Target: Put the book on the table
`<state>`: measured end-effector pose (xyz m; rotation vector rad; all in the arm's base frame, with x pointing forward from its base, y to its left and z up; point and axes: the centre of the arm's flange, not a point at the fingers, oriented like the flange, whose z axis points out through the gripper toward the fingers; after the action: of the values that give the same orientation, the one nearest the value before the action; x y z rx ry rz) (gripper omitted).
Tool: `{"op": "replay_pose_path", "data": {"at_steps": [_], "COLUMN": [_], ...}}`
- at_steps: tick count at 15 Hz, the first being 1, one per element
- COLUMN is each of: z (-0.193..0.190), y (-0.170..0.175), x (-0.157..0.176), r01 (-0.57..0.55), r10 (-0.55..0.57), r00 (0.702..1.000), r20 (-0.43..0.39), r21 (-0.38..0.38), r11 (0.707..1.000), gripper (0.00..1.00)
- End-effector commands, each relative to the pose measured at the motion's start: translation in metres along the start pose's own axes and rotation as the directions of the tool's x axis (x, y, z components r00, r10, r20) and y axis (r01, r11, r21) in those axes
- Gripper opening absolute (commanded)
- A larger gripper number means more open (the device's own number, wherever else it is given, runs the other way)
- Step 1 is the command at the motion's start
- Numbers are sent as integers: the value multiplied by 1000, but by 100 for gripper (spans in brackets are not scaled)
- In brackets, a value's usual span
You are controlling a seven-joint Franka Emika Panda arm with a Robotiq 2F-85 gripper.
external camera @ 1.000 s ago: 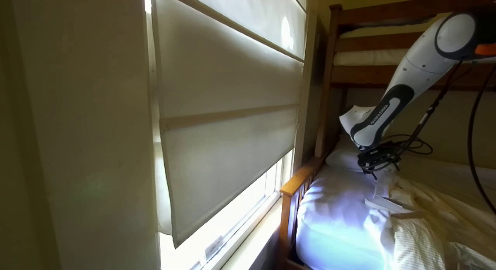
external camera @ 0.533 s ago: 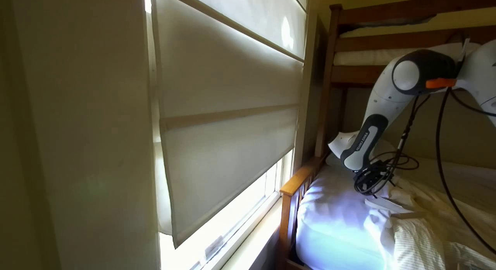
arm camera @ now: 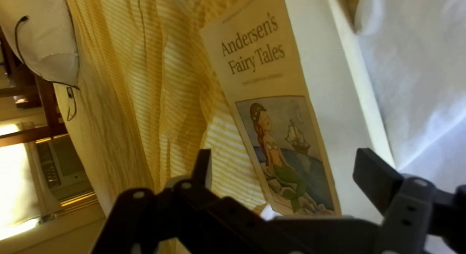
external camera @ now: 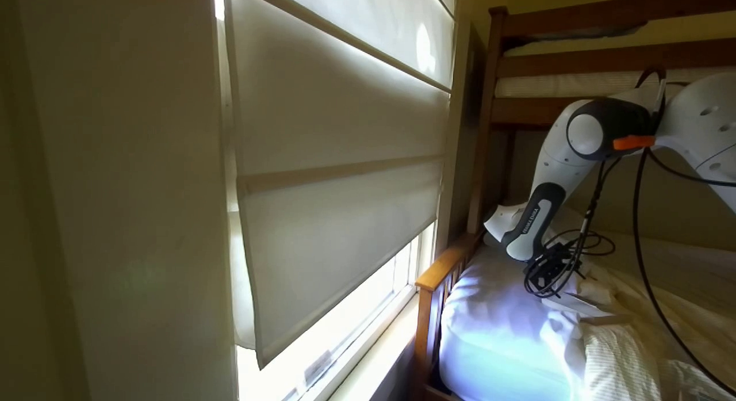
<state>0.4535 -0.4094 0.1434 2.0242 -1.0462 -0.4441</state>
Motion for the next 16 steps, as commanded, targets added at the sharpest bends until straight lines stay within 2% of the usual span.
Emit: {"op": "replay_pose_path", "data": {"at_steps": [1, 4, 7, 12, 15, 16], "z": [0, 4, 26, 59, 58, 55], "y": [-14, -24, -36, -52, -34, -25], "x": [-6, -4, 7, 17, 16, 16], "r01": [103, 154, 193, 187, 138, 117], "r10": [-103, -154, -191, -174, -118, -95], "r00": [995, 988, 980, 971, 971, 973], "r20": [-6, 1, 59, 161, 207, 213], "r21": [25, 7, -28, -65, -87, -93], "r11": [994, 988, 981, 980, 987, 989], "gripper": [100, 100, 100, 100, 100, 75]}}
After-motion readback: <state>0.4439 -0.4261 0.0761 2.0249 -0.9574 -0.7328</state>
